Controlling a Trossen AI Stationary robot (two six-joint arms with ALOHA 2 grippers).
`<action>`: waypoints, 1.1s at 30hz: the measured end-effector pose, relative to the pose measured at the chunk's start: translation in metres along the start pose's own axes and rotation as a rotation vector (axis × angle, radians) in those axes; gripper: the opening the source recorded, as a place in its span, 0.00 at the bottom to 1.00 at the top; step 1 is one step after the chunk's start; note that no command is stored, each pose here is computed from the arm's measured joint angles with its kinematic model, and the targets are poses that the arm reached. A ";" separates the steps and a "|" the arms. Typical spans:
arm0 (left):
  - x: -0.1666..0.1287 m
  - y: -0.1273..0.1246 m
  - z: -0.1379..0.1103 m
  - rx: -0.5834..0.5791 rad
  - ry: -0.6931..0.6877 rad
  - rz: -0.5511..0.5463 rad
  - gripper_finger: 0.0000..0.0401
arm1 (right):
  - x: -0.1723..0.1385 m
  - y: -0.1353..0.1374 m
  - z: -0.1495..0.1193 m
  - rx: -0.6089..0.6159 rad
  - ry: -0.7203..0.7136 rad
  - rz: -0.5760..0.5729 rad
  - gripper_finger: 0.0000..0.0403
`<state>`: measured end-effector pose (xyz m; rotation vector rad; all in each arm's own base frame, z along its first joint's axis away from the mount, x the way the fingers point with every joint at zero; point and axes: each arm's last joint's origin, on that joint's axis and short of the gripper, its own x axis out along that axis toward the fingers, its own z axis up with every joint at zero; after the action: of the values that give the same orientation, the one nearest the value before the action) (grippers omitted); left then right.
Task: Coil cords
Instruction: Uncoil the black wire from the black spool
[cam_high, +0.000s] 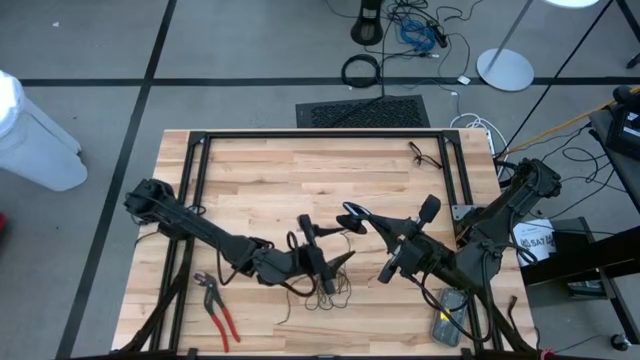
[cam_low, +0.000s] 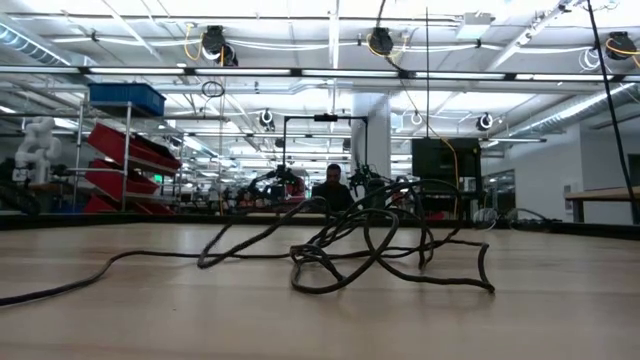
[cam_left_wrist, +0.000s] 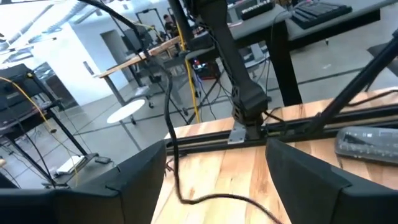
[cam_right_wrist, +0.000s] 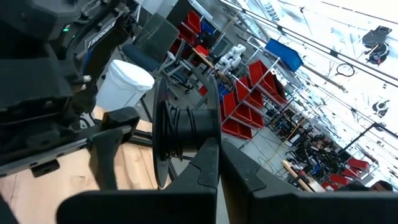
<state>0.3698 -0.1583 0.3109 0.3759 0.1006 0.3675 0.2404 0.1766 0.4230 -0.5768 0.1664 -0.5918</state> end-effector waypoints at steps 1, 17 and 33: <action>0.000 0.000 0.000 -0.002 -0.002 0.001 0.68 | 0.000 0.000 0.000 0.000 0.000 0.000 0.00; -0.013 -0.004 0.009 0.060 -0.010 0.072 0.33 | 0.000 0.000 0.000 -0.001 0.000 0.000 0.00; -0.008 0.000 0.007 0.064 0.005 0.084 0.26 | 0.000 0.000 0.000 0.000 0.000 0.000 0.00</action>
<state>0.3631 -0.1638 0.3172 0.4438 0.1017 0.4491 0.2404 0.1766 0.4228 -0.5770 0.1665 -0.5917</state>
